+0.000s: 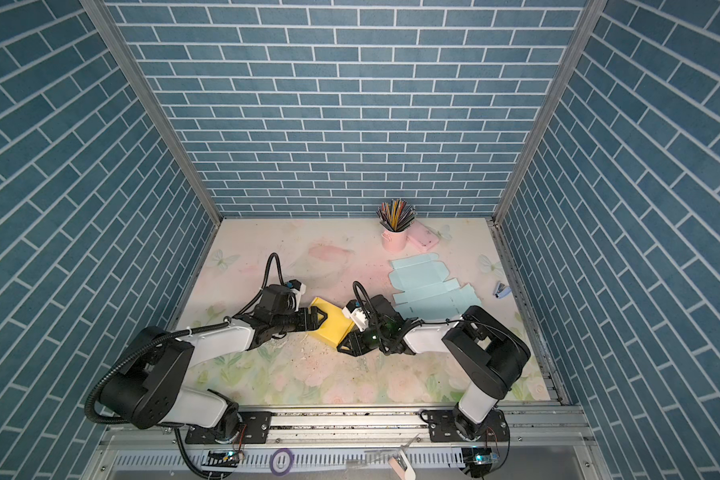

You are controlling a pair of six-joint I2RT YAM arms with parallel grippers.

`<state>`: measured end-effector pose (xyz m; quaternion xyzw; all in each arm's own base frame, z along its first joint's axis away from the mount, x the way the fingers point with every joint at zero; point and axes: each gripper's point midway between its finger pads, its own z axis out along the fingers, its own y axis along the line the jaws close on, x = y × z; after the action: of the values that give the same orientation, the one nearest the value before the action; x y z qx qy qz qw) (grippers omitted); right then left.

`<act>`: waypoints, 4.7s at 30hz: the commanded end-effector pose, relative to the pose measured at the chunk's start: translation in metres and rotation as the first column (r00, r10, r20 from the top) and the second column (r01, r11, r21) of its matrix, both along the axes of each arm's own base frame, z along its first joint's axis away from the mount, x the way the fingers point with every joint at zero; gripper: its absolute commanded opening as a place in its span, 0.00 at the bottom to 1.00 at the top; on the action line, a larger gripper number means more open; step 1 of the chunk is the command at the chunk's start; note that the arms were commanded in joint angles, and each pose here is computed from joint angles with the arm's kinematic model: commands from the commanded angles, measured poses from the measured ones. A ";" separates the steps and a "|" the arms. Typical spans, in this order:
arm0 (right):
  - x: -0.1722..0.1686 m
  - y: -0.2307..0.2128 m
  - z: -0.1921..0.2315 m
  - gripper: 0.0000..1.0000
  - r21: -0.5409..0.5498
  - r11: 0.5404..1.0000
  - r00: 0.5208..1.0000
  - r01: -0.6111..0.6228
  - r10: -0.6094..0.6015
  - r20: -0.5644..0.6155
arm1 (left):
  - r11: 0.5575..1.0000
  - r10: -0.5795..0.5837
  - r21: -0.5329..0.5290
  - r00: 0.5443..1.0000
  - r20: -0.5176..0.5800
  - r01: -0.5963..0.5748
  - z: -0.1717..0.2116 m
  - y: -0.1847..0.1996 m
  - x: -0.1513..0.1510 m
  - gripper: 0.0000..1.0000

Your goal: Fold the paper box

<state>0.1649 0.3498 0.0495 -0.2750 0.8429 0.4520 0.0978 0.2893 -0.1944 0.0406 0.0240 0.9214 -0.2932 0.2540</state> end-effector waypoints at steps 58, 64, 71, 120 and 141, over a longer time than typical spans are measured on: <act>0.015 -0.026 0.019 0.64 -0.324 0.916 0.958 0.238 -0.166 0.234 | 0.998 -0.057 0.007 0.998 -0.040 0.057 -0.002 0.006 -0.067 0.99; 0.016 -0.016 0.010 0.62 -0.335 0.918 0.966 0.210 -0.143 0.215 | 0.997 -0.078 -0.025 0.997 -0.026 0.077 0.009 -0.004 -0.072 0.99; 0.008 -0.007 0.019 0.62 -0.311 0.933 0.970 0.180 -0.115 0.215 | 0.993 -0.089 -0.072 0.996 0.006 0.089 0.031 -0.014 -0.078 0.98; 0.085 -0.007 0.005 0.67 -0.534 0.833 0.941 0.141 0.055 0.334 | 0.933 0.013 -0.358 1.000 -0.027 -0.022 0.023 -0.030 -0.094 0.99; 0.080 -0.023 -0.019 0.66 -0.593 0.779 0.922 0.206 0.048 0.384 | 0.945 0.025 -0.327 1.000 -0.008 -0.026 0.051 -0.020 -0.104 0.97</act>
<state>0.2623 0.3541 0.0600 -0.3287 0.9065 0.1354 0.2276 0.1818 -0.2100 0.0803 -0.0393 0.8684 -0.4301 0.2436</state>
